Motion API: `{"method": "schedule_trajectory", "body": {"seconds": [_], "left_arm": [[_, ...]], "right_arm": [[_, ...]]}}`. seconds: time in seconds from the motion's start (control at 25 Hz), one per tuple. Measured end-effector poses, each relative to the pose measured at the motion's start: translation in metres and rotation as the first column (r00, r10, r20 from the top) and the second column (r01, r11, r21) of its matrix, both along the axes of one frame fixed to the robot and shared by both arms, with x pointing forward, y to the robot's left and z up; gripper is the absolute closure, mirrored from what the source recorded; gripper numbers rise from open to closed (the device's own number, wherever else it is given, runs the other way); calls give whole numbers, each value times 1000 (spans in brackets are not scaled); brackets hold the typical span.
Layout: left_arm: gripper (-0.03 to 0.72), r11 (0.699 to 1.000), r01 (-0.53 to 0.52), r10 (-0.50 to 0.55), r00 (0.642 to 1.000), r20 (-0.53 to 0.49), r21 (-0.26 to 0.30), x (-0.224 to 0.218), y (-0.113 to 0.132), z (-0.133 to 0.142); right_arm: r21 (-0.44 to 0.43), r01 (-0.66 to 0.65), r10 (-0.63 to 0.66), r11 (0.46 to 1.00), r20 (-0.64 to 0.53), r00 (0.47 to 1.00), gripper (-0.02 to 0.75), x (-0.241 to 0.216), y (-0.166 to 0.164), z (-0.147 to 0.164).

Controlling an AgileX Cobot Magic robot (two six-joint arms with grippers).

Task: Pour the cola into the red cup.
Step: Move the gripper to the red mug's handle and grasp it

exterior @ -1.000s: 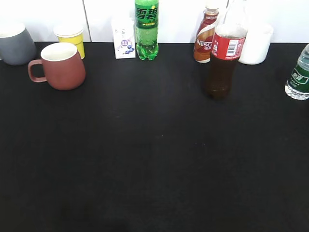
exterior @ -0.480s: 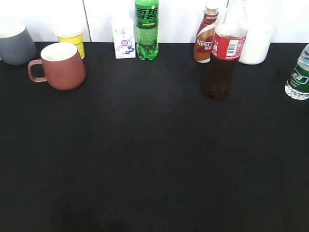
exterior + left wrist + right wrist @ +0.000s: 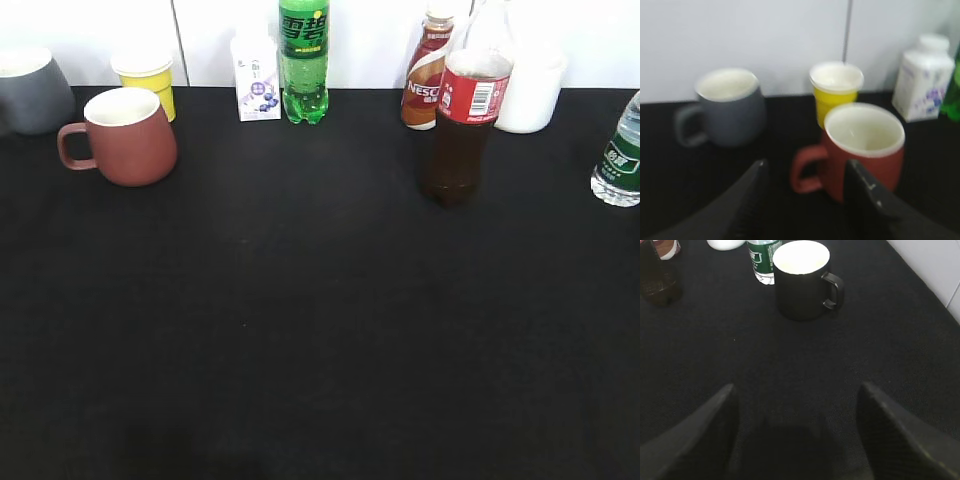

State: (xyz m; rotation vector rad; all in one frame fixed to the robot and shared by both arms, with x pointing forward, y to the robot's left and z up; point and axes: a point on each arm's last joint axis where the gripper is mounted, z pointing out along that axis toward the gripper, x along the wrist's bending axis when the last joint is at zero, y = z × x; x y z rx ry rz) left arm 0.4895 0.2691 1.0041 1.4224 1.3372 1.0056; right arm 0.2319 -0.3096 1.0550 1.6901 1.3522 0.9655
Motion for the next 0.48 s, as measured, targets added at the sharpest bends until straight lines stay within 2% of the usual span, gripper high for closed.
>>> {"method": "schedule_trajectory", "body": {"seconds": [0.12,0.2,0.28,0.36,0.48], "left_arm": [[317,1000,10,-9,1000,-2,25,16,-8,-43],[317,1000,-7,7,1000,4,-14,23,-9,-57],[317,1000,-15,14,1000,-23,-17,27,-9,-75],[316,1000,-24,24,1000,17,-19,34,-9,-85],[238,999,-36,36,999,21,-21,51,-9,-97]], "right_arm": [[0,0,0,1000,0,1000,182,0,0,0],[0,0,0,1000,0,1000,182,0,0,0],[0,0,0,1000,0,1000,182,0,0,0],[0,0,0,1000,0,1000,182,0,0,0],[0,0,0,1000,0,1000,182,0,0,0]]}}
